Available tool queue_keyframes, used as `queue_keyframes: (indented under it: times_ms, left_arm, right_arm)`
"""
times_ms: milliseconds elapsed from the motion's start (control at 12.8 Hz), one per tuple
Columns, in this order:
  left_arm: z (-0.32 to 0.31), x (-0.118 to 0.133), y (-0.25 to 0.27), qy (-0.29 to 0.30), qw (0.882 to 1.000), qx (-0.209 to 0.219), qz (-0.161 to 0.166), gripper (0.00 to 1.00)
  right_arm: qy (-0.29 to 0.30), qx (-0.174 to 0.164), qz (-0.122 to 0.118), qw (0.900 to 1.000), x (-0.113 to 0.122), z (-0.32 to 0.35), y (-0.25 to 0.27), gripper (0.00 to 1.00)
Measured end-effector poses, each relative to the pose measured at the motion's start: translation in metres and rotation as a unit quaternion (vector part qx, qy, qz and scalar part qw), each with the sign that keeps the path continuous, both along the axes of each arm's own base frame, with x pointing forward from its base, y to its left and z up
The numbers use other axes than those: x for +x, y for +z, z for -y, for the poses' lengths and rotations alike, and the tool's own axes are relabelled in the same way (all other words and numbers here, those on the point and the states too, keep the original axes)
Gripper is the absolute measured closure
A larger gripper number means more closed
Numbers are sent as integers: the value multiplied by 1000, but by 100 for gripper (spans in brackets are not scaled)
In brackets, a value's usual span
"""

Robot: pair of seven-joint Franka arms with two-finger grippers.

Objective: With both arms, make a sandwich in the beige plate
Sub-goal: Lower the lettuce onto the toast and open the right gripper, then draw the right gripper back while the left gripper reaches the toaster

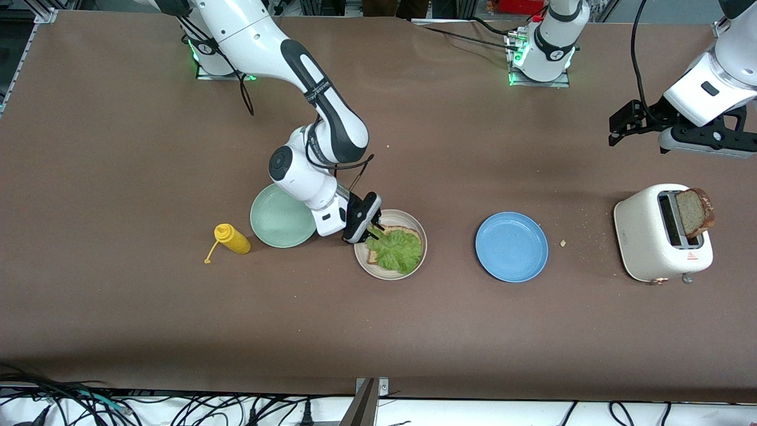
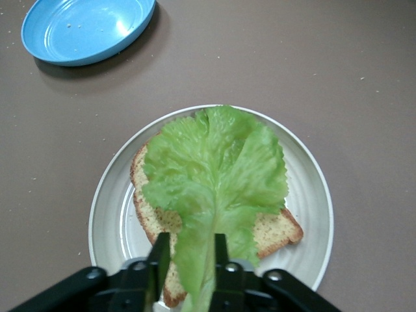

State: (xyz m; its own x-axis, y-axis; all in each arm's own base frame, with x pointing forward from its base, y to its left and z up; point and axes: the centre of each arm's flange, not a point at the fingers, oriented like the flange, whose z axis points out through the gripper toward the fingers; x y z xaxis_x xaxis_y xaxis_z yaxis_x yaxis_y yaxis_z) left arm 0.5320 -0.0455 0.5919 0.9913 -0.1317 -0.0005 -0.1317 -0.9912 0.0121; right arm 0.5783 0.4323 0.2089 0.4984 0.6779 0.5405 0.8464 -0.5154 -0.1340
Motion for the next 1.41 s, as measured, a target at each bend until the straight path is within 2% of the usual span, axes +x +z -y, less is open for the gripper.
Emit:
queue_keyframes:
  times_ms: [312, 391, 469, 547, 703, 859, 1172, 1406]
  left_arm:
    - [-4, 1, -2, 4, 1000, 0, -2, 0]
    - [-11, 2, -4, 11, 1000, 0, -4, 0]
    - [-21, 4, -6, 20, 1000, -1, -6, 0]
    - [-32, 6, -9, 29, 1000, -1, -9, 0]
    - [-53, 10, -18, 48, 999, -1, -17, 0]
    - [-74, 14, -24, 61, 998, 14, -21, 0]
    - [-123, 35, -40, 80, 996, 33, -31, 0]
    - [-180, 52, -75, 78, 996, 33, -30, 0]
  right_arm:
    - [-12, 4, 2, 1000, 9, 10, 9, 14]
    - [-18, 6, 1, 1000, 16, 19, 15, 4]
    - [-23, 7, -1, 1000, 23, 33, 24, 0]
    - [-26, 7, -7, 1000, 29, 49, 33, 0]
    - [-33, 7, -37, 999, 37, 92, 51, 0]
    - [-49, 2, -51, 997, 41, 143, 69, 0]
    - [-28, -47, -53, 997, 46, 233, 121, 0]
    - [-86, -33, -64, 994, 45, 256, 171, 0]
